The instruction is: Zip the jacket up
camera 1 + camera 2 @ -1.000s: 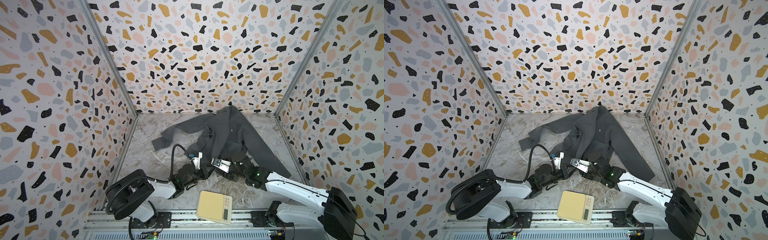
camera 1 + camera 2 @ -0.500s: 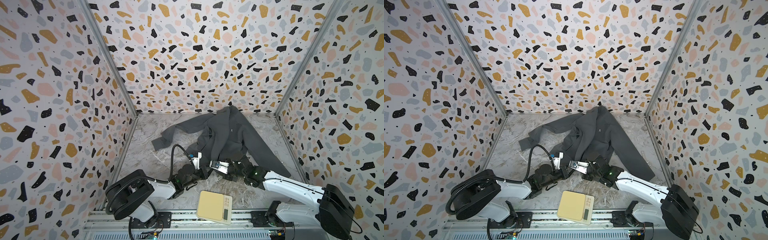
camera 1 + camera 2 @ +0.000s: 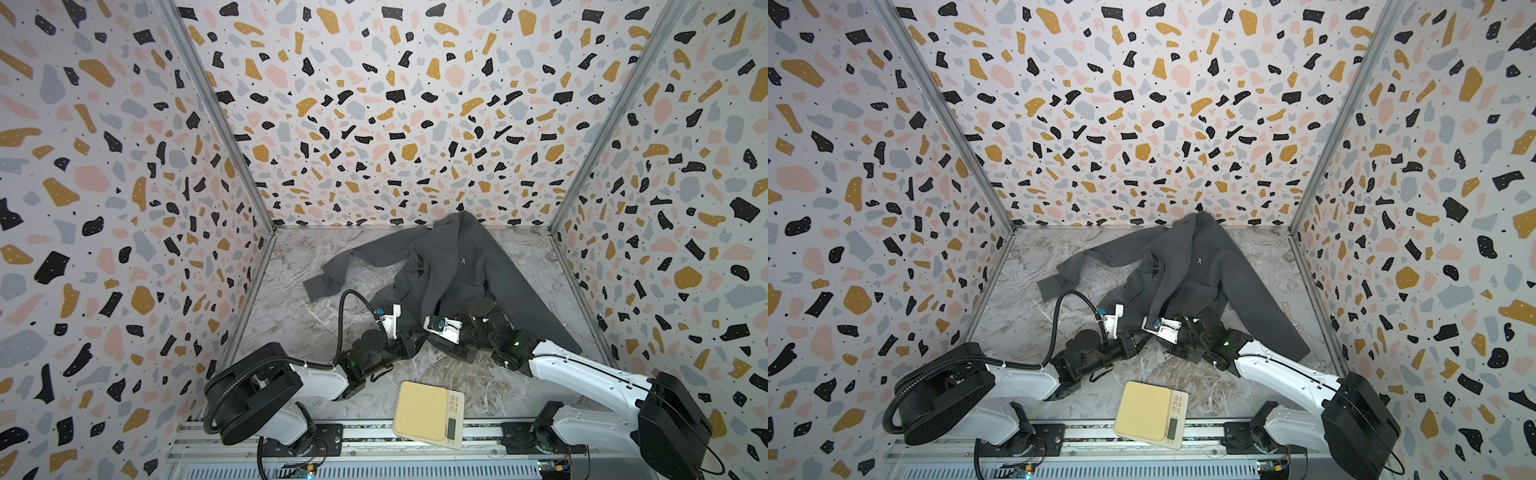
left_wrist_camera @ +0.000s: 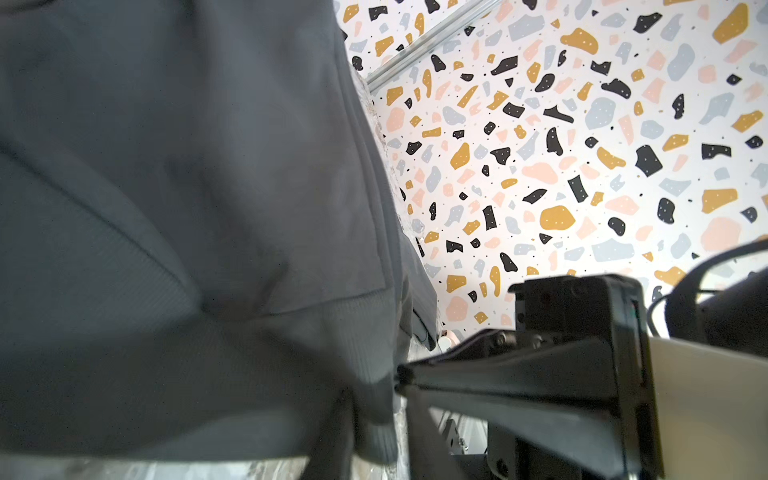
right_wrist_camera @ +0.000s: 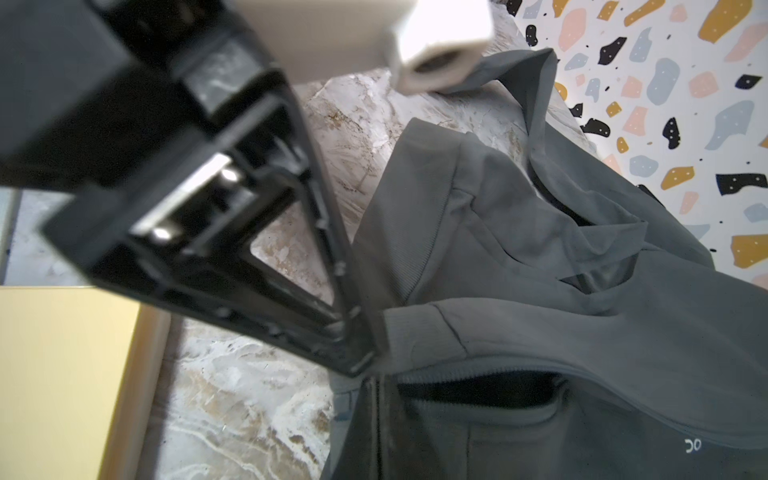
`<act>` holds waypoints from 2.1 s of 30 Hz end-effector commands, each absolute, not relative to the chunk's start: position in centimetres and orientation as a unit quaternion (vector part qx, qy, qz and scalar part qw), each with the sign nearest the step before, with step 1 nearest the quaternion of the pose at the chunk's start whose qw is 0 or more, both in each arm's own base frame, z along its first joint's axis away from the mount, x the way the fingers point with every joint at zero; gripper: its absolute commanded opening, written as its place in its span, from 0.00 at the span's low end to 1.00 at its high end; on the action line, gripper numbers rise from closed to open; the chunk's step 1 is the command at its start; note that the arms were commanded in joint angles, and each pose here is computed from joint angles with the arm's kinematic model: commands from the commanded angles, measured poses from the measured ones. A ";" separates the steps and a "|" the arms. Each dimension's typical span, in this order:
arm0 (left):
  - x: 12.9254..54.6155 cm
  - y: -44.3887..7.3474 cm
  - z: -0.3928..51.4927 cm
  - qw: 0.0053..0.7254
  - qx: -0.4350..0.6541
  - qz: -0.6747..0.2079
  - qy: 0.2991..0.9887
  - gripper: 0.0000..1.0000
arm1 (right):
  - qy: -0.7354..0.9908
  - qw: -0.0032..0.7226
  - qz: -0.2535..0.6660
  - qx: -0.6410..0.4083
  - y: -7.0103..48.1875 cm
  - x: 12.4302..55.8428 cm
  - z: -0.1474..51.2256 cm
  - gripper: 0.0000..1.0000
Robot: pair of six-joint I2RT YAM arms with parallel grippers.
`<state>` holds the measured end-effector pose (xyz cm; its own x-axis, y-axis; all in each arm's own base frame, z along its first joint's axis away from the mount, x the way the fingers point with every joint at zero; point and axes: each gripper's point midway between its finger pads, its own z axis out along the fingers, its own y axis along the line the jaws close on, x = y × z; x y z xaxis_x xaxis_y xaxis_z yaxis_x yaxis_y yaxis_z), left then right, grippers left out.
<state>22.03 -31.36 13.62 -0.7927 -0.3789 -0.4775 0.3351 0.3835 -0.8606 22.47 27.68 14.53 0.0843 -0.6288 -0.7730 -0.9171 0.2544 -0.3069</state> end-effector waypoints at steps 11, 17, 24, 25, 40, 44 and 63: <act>19.7 -31.5 16.9 0.295 -0.115 -0.643 0.697 0.70 | 0.658 0.450 0.240 -0.554 28.2 22.1 17.0 0.00; 19.6 -29.8 16.6 0.291 -0.176 -0.660 0.670 0.74 | 0.666 0.440 0.276 -0.536 27.9 22.0 17.3 0.00; 19.7 -30.9 17.3 0.261 -0.212 -0.721 0.606 0.88 | 0.663 0.443 0.303 -0.523 27.8 21.9 17.9 0.00; 19.9 -31.6 16.5 0.245 -0.223 -0.721 0.608 0.88 | 0.663 0.441 0.306 -0.522 27.7 21.9 17.9 0.00; 20.9 -32.2 18.8 0.315 -0.220 -0.718 0.581 0.75 | 0.662 0.437 0.315 -0.521 27.6 21.6 17.9 0.00; 21.5 -31.3 19.7 0.347 -0.231 -0.709 0.568 0.69 | 0.658 0.439 0.317 -0.524 27.7 21.5 18.1 0.00; 22.6 -32.0 19.9 0.372 -0.240 -0.701 0.560 0.18 | 0.655 0.448 0.317 -0.520 27.7 21.5 17.9 0.00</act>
<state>23.08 -32.95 14.56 -0.6311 -0.7562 -0.1729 0.1456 0.1034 -0.9839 21.77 27.30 16.88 -0.0806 -0.4298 -0.8993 -0.9605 0.2744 -0.0451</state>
